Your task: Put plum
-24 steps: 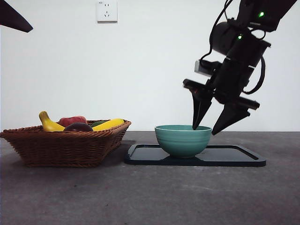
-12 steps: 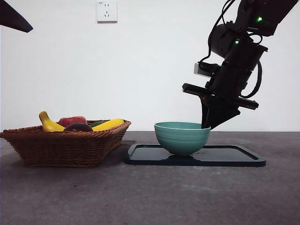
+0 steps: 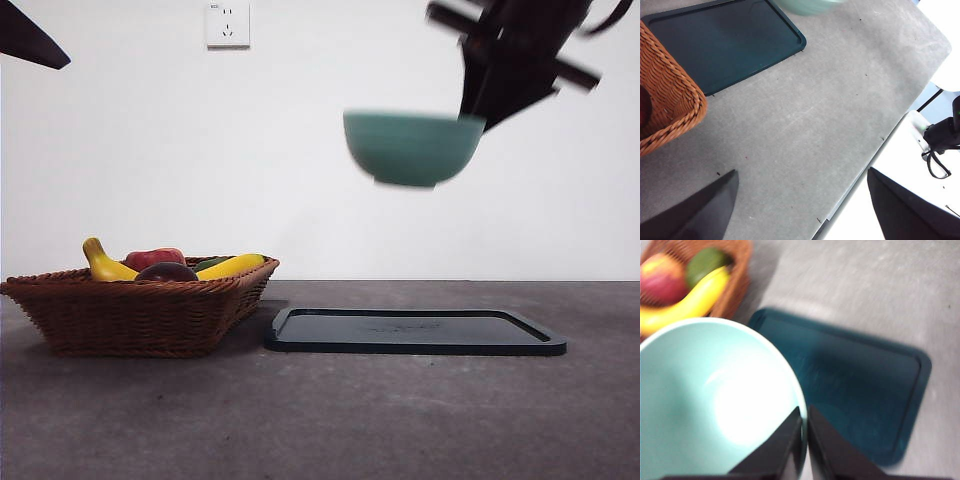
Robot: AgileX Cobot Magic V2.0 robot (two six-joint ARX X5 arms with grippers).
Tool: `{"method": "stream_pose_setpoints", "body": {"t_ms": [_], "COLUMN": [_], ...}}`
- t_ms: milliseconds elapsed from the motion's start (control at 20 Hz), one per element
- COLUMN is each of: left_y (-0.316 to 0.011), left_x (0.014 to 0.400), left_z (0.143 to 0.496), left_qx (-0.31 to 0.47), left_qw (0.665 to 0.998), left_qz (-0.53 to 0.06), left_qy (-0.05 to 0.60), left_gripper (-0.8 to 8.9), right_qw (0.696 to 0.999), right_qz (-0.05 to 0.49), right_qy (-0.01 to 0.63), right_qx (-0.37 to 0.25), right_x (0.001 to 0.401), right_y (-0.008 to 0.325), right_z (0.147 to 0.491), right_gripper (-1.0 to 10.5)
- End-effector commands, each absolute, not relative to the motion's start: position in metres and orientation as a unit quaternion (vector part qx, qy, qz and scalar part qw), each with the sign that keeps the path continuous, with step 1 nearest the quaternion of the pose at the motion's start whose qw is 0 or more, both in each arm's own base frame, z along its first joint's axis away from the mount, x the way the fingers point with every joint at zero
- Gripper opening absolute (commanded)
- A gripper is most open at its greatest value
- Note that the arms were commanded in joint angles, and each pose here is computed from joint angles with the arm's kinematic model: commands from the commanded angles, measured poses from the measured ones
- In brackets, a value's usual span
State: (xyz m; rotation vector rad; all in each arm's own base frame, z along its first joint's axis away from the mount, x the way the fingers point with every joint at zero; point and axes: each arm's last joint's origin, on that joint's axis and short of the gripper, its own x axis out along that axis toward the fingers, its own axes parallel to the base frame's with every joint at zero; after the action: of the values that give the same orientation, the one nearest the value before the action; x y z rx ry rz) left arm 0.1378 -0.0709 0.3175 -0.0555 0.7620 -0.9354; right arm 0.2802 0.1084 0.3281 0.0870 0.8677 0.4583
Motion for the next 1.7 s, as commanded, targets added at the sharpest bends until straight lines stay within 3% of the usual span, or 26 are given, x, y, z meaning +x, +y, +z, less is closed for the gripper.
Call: {"method": "stream_pose_setpoints", "body": {"t_ms": [50,300,700,1000,1550,1700], "left_y": [-0.072,-0.072,-0.072,-0.072,-0.072,-0.072], "left_x": [0.139,0.139,0.139,0.139,0.139,0.139], "left_z": [0.323,0.323,0.323,0.323,0.323,0.323], "left_qx": [-0.02,-0.02,-0.02,-0.02,-0.02,-0.02], "left_qw": [0.825,0.825,0.825,0.825,0.825,0.825], "left_qz": [-0.447,-0.447,-0.447,-0.447,-0.447,-0.447], "left_qy": [0.344,0.345,0.345,0.344,0.345,0.345], "left_gripper": [4.05,4.05,4.05,4.05,4.05,4.05], "right_qw": [0.879,0.872,0.843,0.827,0.819,0.818], "right_qz": [0.242,0.277,0.295,0.278,0.261,0.258], "right_qy": [0.41,0.404,0.451,0.488,0.511,0.513], "right_qx": [0.019,0.004,0.004,-0.011,-0.031,-0.027], "right_x": [0.259,0.214,0.194,0.195,0.207,0.206], "right_y": [0.109,0.112,0.129,0.137,0.148,0.148], "right_z": [0.345,0.341,0.259,0.21,0.185,0.185], "right_gripper": [0.1,0.1,0.1,0.1,0.2,1.6]}}
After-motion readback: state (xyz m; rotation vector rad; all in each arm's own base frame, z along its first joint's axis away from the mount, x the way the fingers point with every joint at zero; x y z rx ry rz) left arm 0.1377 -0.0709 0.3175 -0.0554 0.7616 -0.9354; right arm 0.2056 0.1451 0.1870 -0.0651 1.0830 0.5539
